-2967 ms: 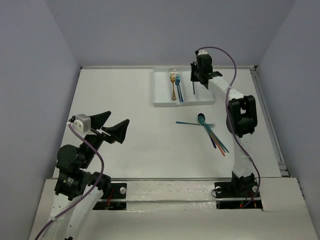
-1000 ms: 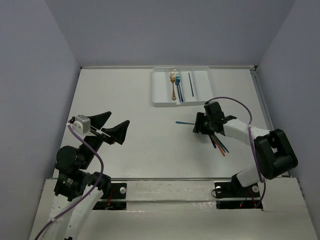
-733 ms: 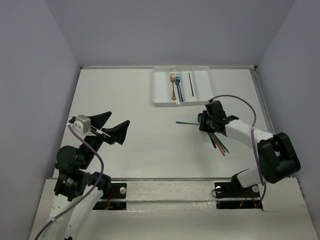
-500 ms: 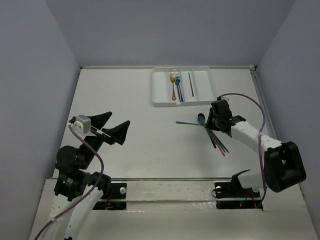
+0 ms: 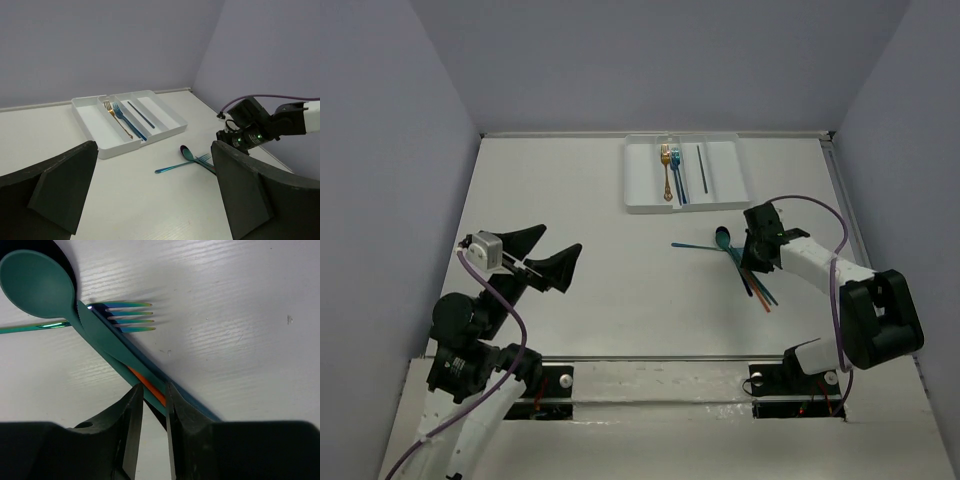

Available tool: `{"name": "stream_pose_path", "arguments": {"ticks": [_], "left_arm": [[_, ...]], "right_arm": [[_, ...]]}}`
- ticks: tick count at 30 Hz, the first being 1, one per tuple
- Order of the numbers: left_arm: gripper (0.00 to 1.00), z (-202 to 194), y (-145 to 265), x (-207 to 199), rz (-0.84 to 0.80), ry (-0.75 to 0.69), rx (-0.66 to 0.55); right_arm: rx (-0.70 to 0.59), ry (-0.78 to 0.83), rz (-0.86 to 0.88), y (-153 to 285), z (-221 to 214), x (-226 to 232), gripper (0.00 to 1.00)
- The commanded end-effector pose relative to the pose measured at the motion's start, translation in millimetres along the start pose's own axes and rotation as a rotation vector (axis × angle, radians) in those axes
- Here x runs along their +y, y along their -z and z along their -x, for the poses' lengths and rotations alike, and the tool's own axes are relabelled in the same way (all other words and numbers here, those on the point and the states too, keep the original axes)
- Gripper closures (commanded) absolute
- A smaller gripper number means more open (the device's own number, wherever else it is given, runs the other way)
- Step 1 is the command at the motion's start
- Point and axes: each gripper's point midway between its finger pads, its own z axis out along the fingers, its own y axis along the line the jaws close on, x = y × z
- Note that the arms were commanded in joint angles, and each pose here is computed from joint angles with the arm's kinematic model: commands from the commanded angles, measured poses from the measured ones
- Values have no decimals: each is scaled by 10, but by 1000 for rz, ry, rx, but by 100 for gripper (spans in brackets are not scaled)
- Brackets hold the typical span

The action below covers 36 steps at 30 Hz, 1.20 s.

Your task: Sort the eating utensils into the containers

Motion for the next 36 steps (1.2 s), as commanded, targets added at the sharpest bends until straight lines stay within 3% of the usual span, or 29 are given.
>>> {"name": "stream_pose_path", "arguments": {"ticks": [1, 7, 22, 32, 36], "left_arm": [[1, 274, 48, -137, -45, -15, -81], [1, 286, 58, -137, -44, -16, -87], [1, 258, 37, -127, -42, -14, -76], [1, 269, 42, -128, -41, -16, -80], [1, 267, 38, -124, -39, -15, -79]], "right_arm": [[0, 9, 11, 64, 53, 10, 71], [-4, 17, 118, 127, 40, 169, 74], [46, 60, 134, -11, -19, 238, 75], [74, 92, 137, -51, -68, 327, 82], [83, 105, 137, -59, -96, 346, 75]]}}
